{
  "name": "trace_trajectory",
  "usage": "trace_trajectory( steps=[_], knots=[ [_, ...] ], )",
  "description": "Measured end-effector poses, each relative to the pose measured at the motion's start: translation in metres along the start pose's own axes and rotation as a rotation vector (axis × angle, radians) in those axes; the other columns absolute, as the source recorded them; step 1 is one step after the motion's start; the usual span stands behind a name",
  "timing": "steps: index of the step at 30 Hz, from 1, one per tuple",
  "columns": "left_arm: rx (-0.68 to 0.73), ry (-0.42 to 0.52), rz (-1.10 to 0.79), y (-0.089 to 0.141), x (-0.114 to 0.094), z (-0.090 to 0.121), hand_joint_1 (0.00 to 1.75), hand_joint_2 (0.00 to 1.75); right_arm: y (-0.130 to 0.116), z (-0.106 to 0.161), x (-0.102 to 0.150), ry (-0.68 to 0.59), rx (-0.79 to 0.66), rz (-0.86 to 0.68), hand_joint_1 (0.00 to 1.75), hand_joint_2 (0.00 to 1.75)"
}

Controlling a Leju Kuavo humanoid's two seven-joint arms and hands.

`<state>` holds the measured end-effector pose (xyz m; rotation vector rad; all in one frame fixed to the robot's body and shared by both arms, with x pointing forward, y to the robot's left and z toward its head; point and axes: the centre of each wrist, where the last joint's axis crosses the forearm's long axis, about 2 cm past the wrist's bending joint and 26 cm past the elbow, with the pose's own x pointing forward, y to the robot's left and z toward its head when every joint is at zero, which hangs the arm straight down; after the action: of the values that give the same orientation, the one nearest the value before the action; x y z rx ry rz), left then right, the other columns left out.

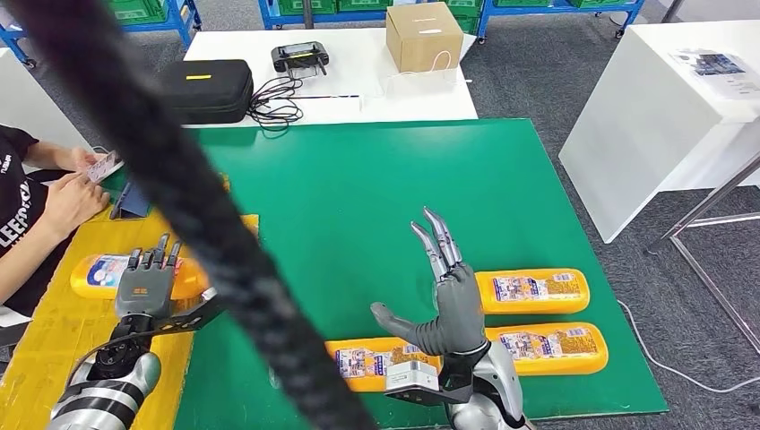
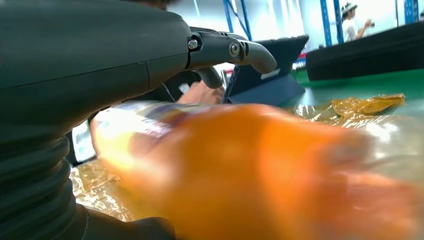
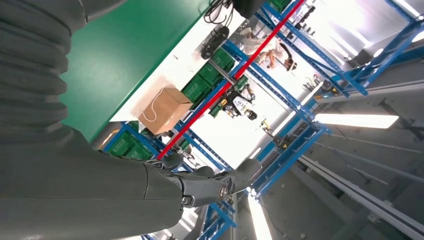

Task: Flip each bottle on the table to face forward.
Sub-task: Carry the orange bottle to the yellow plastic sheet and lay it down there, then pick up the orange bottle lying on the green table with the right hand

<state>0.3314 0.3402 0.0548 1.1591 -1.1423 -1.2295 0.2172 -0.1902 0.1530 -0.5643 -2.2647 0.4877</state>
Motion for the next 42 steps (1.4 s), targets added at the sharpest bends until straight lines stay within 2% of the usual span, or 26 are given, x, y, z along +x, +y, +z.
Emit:
trace_trajectory(
  steps=[13, 17, 20, 23, 26, 29, 36, 42],
  knots=[
    [-0.020, -0.001, 0.064, -0.001, 0.000, 0.000, 0.00, 1.75, 0.001, 0.001, -0.001, 0.010, 0.000, -0.011, 0.00, 1.75],
    [0.025, -0.009, 0.098, -0.002, 0.000, 0.003, 0.00, 1.75, 0.001, 0.001, -0.001, 0.013, -0.001, -0.016, 0.00, 1.75],
    [0.109, -0.030, 0.140, -0.004, 0.003, 0.010, 0.00, 1.75, 0.001, 0.002, -0.001, 0.013, 0.000, -0.017, 0.00, 1.75],
    [0.226, -0.094, 0.267, -0.007, 0.010, 0.023, 0.00, 1.75, 0.002, 0.004, -0.002, 0.020, 0.047, -0.042, 0.00, 1.75],
    [0.375, -0.189, 0.465, -0.003, 0.024, 0.042, 0.00, 1.75, 0.003, 0.009, -0.006, 0.030, 0.201, -0.142, 0.00, 1.75],
    [0.517, -0.260, 0.585, 0.011, 0.038, 0.054, 0.00, 1.75, 0.000, 0.018, -0.011, 0.025, 0.328, -0.222, 0.00, 1.75],
    [0.663, -0.312, 0.664, 0.034, 0.050, 0.068, 0.00, 1.75, -0.006, 0.027, -0.020, 0.022, 0.415, -0.246, 0.00, 1.75],
    [0.883, -0.361, 0.698, 0.056, 0.062, 0.077, 0.00, 1.75, -0.012, 0.039, -0.031, 0.048, 0.554, -0.282, 0.00, 1.75]
  ],
)
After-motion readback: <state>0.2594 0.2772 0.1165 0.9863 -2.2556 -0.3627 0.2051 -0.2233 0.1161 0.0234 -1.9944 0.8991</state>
